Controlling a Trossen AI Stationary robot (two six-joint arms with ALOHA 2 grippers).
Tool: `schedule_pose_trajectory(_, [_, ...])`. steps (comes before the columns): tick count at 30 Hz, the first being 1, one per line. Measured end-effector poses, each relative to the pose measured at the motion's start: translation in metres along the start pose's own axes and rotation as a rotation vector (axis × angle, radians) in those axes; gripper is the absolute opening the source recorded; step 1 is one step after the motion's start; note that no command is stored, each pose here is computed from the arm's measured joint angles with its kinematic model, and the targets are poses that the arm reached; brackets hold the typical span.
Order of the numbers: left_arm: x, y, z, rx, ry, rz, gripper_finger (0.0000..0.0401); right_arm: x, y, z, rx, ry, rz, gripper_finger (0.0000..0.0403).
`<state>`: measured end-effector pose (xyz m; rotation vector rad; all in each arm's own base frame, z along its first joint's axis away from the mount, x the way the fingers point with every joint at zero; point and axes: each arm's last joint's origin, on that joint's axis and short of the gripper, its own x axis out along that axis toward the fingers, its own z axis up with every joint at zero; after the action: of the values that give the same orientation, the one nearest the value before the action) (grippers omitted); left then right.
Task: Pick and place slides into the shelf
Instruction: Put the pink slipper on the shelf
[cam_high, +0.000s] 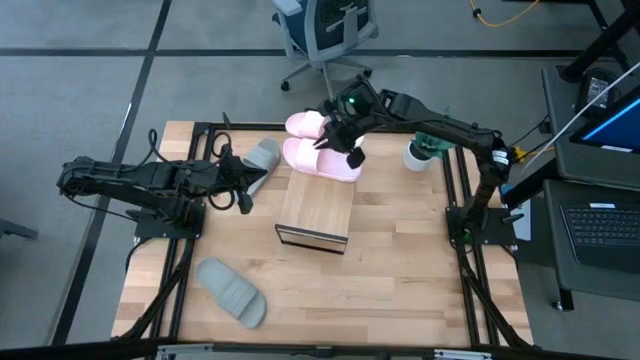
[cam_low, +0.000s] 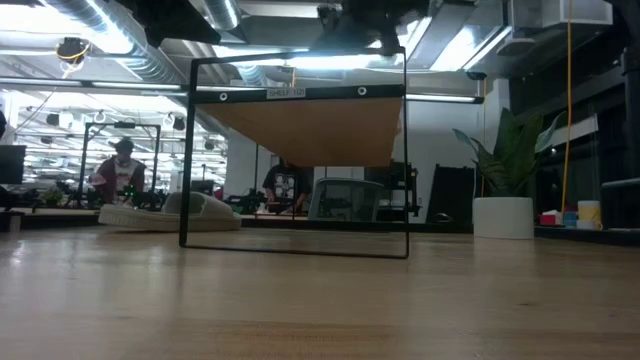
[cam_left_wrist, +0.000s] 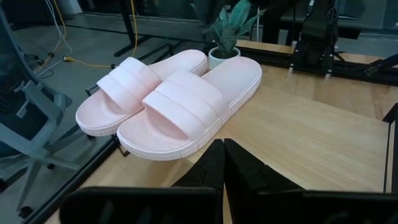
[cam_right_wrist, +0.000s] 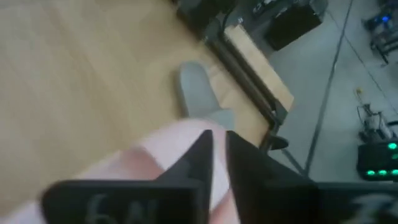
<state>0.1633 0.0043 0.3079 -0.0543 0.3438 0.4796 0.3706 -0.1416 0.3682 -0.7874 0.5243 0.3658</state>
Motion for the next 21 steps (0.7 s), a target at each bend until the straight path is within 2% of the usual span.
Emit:
schedule_pose_trajectory(2, [0.000,0.000,0.000,0.020,0.000,0.000,0.0000,-0.001,0.002,0.007,0.060,-0.004,0.021,0.0009])
schedule_pose_trajectory(5, [0.000,0.000,0.000,0.051,0.000,0.000,0.0000,0.000,0.006,0.014,0.199,-0.002,0.049,0.0006])
schedule_pose_trajectory(8, [0.000,0.000,0.000,0.088,0.000,-0.001,0.0000,0.004,0.015,0.020,0.285,0.009,0.094,0.0004])
schedule_pose_trajectory(11, [0.000,0.000,0.000,0.133,0.000,0.000,0.0000,0.011,0.025,0.025,0.306,0.026,0.142,0.0003])
schedule_pose_trajectory(14, [0.000,0.000,0.000,0.162,0.000,0.000,0.0000,0.014,0.031,0.032,0.372,0.061,0.141,0.0002])
schedule_pose_trajectory(21, [0.000,0.000,0.000,0.211,0.000,0.000,0.0000,0.018,0.047,0.036,0.505,0.214,0.167,0.0002])
